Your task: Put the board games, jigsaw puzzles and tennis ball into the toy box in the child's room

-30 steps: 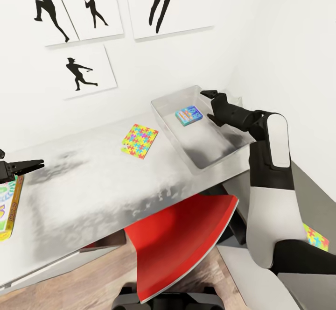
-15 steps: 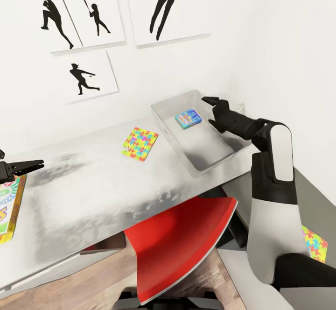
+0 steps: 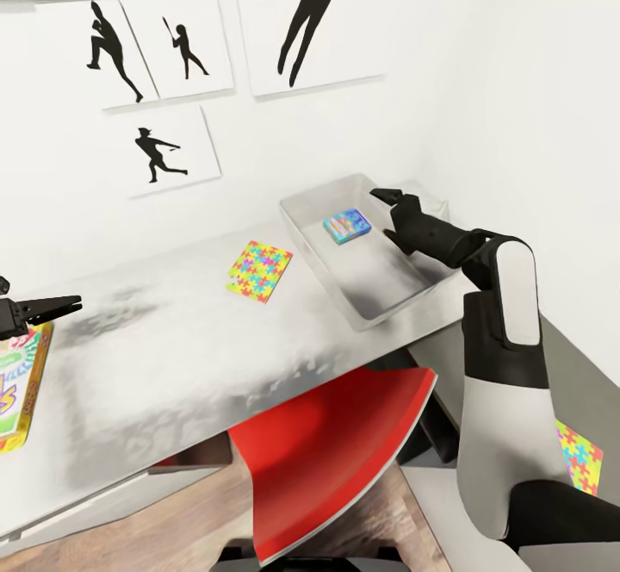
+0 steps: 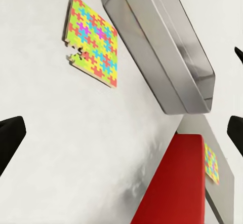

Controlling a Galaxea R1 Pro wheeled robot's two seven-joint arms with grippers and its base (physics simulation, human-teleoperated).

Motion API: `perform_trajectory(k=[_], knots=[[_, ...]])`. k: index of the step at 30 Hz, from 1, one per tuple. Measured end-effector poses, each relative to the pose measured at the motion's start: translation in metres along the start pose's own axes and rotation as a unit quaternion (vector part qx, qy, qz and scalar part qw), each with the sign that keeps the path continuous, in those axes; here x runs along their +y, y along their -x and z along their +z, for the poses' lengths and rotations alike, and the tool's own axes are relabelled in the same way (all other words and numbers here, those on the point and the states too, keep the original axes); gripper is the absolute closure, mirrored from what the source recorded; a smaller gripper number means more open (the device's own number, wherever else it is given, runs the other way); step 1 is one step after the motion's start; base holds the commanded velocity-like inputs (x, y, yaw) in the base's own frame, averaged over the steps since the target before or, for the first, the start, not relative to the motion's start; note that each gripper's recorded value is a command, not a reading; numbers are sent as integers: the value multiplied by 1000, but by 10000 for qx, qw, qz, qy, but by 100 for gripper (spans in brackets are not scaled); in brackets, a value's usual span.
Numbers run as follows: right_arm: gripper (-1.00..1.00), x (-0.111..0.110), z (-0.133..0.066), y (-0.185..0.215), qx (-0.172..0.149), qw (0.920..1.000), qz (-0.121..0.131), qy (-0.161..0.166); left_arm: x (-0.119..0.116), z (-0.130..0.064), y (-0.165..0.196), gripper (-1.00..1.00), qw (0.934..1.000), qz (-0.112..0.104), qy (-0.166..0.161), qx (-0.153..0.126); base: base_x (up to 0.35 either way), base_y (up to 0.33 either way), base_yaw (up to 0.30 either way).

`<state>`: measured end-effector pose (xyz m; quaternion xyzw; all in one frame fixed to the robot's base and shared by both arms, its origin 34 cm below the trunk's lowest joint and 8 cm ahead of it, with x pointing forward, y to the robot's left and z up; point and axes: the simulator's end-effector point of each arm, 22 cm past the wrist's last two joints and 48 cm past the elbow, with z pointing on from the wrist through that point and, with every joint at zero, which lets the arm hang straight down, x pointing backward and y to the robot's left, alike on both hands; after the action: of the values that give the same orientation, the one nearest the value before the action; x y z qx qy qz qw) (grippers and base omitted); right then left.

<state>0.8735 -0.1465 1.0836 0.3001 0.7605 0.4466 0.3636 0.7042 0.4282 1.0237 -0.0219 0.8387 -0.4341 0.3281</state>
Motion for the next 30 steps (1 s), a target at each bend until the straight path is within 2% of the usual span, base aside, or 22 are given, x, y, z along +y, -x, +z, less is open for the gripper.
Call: perform_trajectory(k=[22,30], knots=[[-100,29,-15,2,13,9996,-222,196,-16,-10,11,-100,9998,136,-46,-111,-2,0,0],[-100,36,-20,4,-13,9994,-249,234,-22,-14,15,-100,9997,182,-69,-152,-158,22,0]])
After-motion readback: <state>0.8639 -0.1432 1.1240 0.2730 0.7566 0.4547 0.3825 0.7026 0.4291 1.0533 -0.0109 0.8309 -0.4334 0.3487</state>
